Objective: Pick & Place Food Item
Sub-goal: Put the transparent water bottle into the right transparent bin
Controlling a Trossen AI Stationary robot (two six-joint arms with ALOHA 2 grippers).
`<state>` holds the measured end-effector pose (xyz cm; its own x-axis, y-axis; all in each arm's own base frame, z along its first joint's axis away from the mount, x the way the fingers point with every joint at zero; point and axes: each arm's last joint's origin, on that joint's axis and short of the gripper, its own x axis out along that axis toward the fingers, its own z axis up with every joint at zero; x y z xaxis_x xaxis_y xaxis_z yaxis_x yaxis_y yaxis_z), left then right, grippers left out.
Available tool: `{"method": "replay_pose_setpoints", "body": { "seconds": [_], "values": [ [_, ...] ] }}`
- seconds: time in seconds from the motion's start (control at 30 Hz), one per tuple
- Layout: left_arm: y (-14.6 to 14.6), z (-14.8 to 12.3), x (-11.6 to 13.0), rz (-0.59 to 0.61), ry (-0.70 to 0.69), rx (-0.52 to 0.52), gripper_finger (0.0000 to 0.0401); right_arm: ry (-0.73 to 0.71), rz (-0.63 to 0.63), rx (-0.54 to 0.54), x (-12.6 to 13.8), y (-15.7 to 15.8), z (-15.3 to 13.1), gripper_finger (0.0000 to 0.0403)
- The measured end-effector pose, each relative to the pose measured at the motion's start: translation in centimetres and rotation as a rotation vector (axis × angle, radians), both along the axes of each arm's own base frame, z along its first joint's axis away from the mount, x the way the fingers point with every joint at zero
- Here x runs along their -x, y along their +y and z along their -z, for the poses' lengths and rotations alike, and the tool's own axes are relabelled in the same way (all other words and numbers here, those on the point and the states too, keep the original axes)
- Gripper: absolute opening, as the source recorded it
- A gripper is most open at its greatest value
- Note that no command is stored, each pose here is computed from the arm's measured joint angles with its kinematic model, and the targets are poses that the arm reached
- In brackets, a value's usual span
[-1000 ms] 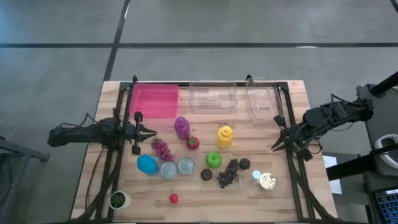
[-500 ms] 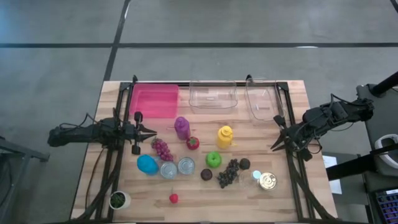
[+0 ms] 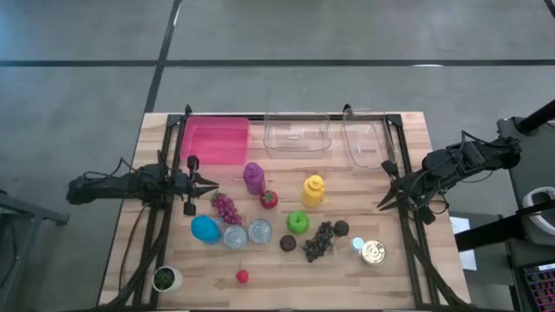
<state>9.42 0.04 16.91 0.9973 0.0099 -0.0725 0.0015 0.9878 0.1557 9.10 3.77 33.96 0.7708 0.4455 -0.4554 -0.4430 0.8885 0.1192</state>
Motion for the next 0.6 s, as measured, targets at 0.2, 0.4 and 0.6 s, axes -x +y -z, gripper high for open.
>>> {"method": "replay_pose_setpoints", "body": {
  "seconds": [0.2, 0.4, 0.6],
  "values": [
    [0.0, 0.0, 0.0, 0.0, 0.0, 0.0, 0.0036, -0.01, -0.015, 0.019, 0.01, 0.01, 0.01, 0.0041],
    [0.0, 0.0, 0.0, 0.0, 0.0, 0.0, 0.0036, -0.019, -0.029, 0.04, -0.02, 0.03, 0.03, 0.0081],
    [0.0, 0.0, 0.0, 0.0, 0.0, 0.0, 0.0035, -0.029, -0.041, 0.055, 0.02, 0.02, 0.03, 0.0153]
  ]
}}
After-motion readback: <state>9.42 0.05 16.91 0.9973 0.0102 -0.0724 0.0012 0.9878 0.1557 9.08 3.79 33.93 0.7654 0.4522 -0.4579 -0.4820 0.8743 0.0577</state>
